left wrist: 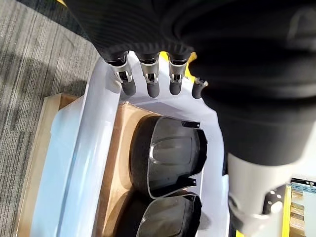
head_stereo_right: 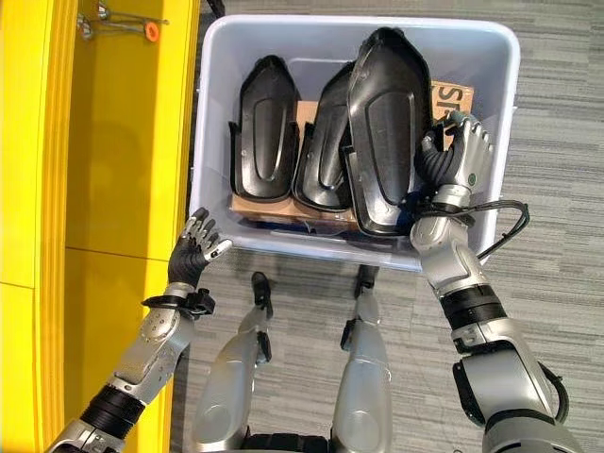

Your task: Move parts from the plastic box to the shelf.

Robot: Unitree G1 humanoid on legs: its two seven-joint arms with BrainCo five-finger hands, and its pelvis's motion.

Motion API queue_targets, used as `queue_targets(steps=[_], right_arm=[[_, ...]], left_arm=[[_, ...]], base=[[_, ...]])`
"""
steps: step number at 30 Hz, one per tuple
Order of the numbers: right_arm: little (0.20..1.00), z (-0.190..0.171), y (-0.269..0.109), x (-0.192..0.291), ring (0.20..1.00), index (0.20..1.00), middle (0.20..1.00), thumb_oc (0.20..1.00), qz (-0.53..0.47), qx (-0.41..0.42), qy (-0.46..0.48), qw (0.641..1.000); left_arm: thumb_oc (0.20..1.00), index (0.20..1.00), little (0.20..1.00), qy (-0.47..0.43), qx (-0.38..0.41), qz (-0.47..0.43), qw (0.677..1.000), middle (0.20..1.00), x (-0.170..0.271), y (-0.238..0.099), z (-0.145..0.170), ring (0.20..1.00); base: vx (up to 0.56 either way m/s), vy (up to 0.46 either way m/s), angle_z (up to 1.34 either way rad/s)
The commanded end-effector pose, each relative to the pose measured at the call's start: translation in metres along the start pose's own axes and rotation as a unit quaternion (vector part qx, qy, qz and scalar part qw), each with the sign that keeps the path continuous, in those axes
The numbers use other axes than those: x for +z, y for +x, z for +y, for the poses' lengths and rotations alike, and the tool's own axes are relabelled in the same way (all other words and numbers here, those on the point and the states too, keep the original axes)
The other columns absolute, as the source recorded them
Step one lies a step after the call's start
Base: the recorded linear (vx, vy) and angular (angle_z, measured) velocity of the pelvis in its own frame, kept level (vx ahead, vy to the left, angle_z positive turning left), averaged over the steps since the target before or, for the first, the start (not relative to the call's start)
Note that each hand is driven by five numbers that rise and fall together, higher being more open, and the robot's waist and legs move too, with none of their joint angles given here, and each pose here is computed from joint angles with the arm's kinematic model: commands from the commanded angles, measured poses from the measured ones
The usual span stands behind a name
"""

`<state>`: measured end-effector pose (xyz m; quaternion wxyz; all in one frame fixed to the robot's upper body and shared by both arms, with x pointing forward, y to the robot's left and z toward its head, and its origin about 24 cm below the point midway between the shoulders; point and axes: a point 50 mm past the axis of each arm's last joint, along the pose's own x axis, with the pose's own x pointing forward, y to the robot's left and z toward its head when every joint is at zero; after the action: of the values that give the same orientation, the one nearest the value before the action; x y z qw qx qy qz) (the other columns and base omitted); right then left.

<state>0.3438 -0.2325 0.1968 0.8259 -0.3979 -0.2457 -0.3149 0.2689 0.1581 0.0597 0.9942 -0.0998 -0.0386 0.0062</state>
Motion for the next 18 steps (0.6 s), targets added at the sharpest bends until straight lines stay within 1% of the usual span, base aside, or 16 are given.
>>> queue_targets(steps=[1, 2, 3, 5, 7, 9, 11, 13, 14, 15, 18], right_arm=[[0.2, -0.024, 0.013, 0.029, 0.2, 0.2, 0.2, 0.2, -0.061, -0.064, 0.087, 0.992], [0.2, -0.023, 0.011, 0.03, 0.2, 0.2, 0.2, 0.2, -0.059, -0.063, 0.095, 0.992], [0.2, -0.025, 0.006, 0.034, 0.2, 0.2, 0.2, 0.2, -0.064, -0.064, 0.126, 0.988], [0.2, -0.026, 0.001, 0.042, 0.2, 0.2, 0.2, 0.2, -0.076, -0.061, 0.157, 0.983], [0.2, -0.026, 0.0, 0.041, 0.2, 0.2, 0.2, 0.2, -0.076, -0.06, 0.157, 0.983], [0.2, -0.025, -0.007, 0.048, 0.2, 0.2, 0.2, 0.2, -0.075, -0.049, 0.211, 0.973], [0.2, -0.025, -0.01, 0.049, 0.2, 0.2, 0.2, 0.2, -0.074, -0.044, 0.228, 0.97], [0.2, -0.02, -0.021, 0.052, 0.2, 0.2, 0.2, 0.2, -0.062, -0.016, 0.284, 0.957], [0.2, -0.02, -0.021, 0.052, 0.2, 0.2, 0.2, 0.2, -0.062, -0.016, 0.284, 0.957], [0.2, -0.014, -0.029, 0.054, 0.2, 0.2, 0.2, 0.2, -0.054, 0.012, 0.317, 0.947], [0.2, -0.009, -0.041, 0.057, 0.2, 0.2, 0.2, 0.2, -0.047, 0.048, 0.353, 0.933]], left_arm=[[1.0, 1.0, 1.0, 0.034, 0.004, -0.013, 0.999, 1.0, 0.007, -0.008, 0.016, 1.0], [1.0, 1.0, 1.0, 0.033, 0.004, -0.01, 0.999, 1.0, 0.006, -0.009, 0.017, 1.0], [1.0, 1.0, 1.0, 0.034, 0.01, -0.004, 0.999, 1.0, 0.003, -0.012, 0.02, 1.0], [1.0, 1.0, 1.0, 0.034, 0.014, 0.006, 0.999, 1.0, 0.0, -0.016, 0.023, 1.0], [1.0, 1.0, 1.0, 0.034, 0.014, 0.007, 0.999, 1.0, 0.0, -0.017, 0.024, 1.0], [1.0, 1.0, 1.0, 0.034, 0.018, 0.016, 0.999, 1.0, -0.004, -0.02, 0.026, 1.0], [1.0, 1.0, 1.0, 0.035, 0.021, 0.019, 0.999, 1.0, -0.005, -0.021, 0.027, 1.0], [1.0, 1.0, 1.0, 0.035, 0.026, 0.033, 0.999, 1.0, -0.01, -0.026, 0.03, 1.0], [1.0, 1.0, 1.0, 0.035, 0.026, 0.033, 0.999, 1.0, -0.01, -0.026, 0.03, 1.0], [1.0, 1.0, 1.0, 0.034, 0.028, 0.041, 0.998, 1.0, -0.013, -0.028, 0.032, 1.0], [1.0, 1.0, 1.0, 0.034, 0.031, 0.052, 0.998, 1.0, -0.017, -0.032, 0.035, 1.0]], base=[[0.0, -0.025, -0.05], [0.01, -0.016, -0.07], [0.03, -0.024, -0.04], [0.02, -0.016, -0.04], [0.0, -0.002, -0.02], [0.0, 0.0, 0.0], [0.0, 0.0, 0.0], [0.0, 0.0, 0.0], [0.02, -0.033, -0.01], [0.0, 0.0, 0.0], [0.01, -0.025, -0.01]])
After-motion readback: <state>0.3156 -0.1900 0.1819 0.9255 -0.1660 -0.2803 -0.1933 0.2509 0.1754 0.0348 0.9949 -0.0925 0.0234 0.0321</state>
